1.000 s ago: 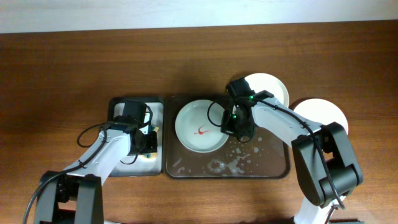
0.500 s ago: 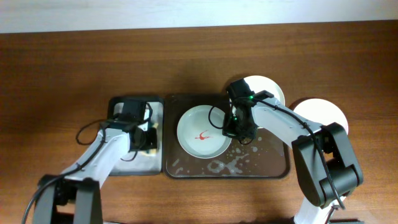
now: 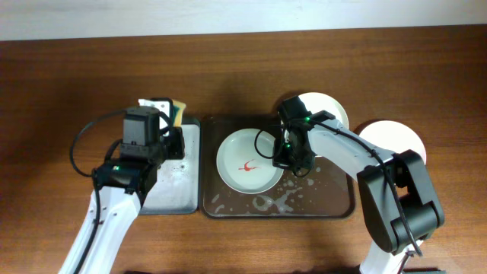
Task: Clean dirty plates on tray and stack at the side
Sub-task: 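Scrub the pale green plate with the sponge in the left gripper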
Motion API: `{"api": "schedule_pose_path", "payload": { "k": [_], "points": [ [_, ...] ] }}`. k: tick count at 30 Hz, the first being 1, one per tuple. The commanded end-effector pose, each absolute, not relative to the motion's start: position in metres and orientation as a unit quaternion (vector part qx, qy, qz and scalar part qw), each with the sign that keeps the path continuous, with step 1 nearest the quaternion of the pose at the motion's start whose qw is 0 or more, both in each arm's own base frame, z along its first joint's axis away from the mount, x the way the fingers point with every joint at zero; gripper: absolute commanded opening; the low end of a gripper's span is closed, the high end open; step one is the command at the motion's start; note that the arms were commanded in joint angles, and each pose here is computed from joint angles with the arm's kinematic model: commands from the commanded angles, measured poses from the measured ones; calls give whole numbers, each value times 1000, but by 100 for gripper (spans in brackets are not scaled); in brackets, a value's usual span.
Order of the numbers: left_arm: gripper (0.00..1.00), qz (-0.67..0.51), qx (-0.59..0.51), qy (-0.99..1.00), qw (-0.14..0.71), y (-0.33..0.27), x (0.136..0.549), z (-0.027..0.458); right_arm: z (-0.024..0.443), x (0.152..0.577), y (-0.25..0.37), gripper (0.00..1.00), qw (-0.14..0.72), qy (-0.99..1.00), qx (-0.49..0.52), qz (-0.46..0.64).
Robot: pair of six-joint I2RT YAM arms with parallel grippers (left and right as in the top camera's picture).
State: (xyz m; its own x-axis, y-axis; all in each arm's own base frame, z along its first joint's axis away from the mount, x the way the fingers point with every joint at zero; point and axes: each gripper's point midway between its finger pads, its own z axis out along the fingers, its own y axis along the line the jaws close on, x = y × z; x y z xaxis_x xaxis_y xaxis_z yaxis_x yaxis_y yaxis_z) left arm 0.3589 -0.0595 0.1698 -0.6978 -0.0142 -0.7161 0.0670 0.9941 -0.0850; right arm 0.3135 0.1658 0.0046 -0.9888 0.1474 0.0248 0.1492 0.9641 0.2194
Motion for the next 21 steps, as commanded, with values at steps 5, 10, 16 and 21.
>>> {"api": "schedule_pose_path", "payload": {
  "k": [5,10,16,21],
  "points": [
    [0,-81,42,908,410,-78,359,189,-4,314,155,4,0,-994,-76,-81],
    [0,-189,58,930,309,-149,346,139,-3,312,159,4,5,-993,-66,-94],
    [0,-275,46,939,203,-226,330,81,-3,312,159,4,5,-993,-67,-93],
    [0,-293,31,941,169,-263,323,47,-3,312,159,4,5,-993,-66,-93]
  ]
}}
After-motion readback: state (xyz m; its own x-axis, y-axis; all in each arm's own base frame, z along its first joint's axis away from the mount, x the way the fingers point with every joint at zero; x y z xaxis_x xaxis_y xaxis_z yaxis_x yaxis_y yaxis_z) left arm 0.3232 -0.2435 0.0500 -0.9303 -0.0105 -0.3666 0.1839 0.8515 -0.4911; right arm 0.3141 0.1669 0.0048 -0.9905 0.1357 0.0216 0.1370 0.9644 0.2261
